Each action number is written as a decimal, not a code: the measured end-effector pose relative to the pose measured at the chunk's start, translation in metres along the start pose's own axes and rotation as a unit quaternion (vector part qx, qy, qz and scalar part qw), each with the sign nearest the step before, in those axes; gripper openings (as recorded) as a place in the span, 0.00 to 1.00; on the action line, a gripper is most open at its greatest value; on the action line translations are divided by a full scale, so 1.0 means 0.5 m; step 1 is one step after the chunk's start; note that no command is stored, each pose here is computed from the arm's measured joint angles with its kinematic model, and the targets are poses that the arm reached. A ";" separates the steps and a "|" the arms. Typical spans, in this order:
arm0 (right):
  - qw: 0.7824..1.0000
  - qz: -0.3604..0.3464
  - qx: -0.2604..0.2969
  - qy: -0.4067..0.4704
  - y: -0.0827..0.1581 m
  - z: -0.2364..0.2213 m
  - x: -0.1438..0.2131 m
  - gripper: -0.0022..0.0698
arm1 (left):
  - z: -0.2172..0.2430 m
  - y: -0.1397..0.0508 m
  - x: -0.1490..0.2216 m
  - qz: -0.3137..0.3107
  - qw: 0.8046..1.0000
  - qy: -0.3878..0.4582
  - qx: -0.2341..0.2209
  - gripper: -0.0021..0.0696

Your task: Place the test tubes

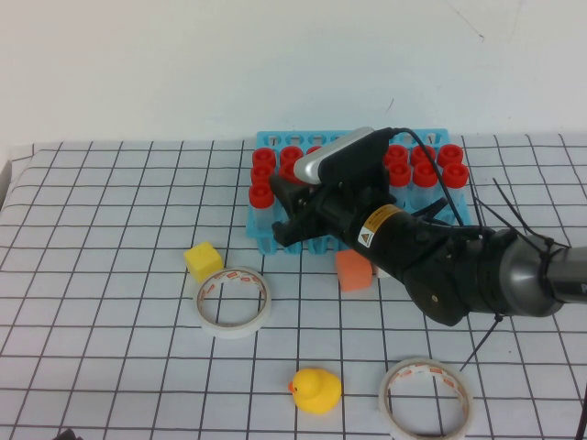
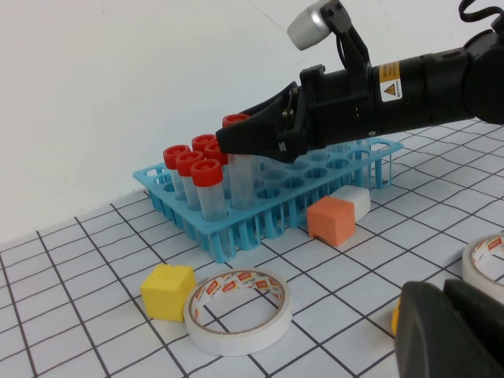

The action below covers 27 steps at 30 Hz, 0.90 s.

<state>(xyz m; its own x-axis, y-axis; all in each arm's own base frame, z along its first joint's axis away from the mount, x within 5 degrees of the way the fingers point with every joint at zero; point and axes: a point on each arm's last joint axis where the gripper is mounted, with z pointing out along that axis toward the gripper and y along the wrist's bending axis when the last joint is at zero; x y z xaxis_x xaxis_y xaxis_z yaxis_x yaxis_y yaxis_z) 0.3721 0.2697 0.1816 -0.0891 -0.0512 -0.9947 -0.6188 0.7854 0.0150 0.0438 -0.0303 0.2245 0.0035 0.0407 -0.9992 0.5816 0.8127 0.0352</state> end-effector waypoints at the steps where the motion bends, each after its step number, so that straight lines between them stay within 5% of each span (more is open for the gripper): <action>1: 1.000 0.001 0.000 0.000 0.000 0.000 0.000 0.53 | 0.000 0.000 0.000 0.000 1.000 0.000 0.000 0.03; 27: 0.997 0.008 0.006 0.072 -0.002 -0.002 0.026 0.57 | 0.000 0.000 0.000 0.001 1.000 0.001 0.000 0.03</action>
<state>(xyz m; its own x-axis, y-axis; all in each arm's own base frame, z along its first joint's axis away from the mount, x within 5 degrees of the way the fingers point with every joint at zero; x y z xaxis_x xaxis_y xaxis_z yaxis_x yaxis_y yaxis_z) 0.3708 0.2677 0.1687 -0.2100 -0.1263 -0.9695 -0.6072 0.7941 0.0281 0.0439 -0.0303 0.2244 0.0028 0.0432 -0.9991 0.5815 0.8127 0.0368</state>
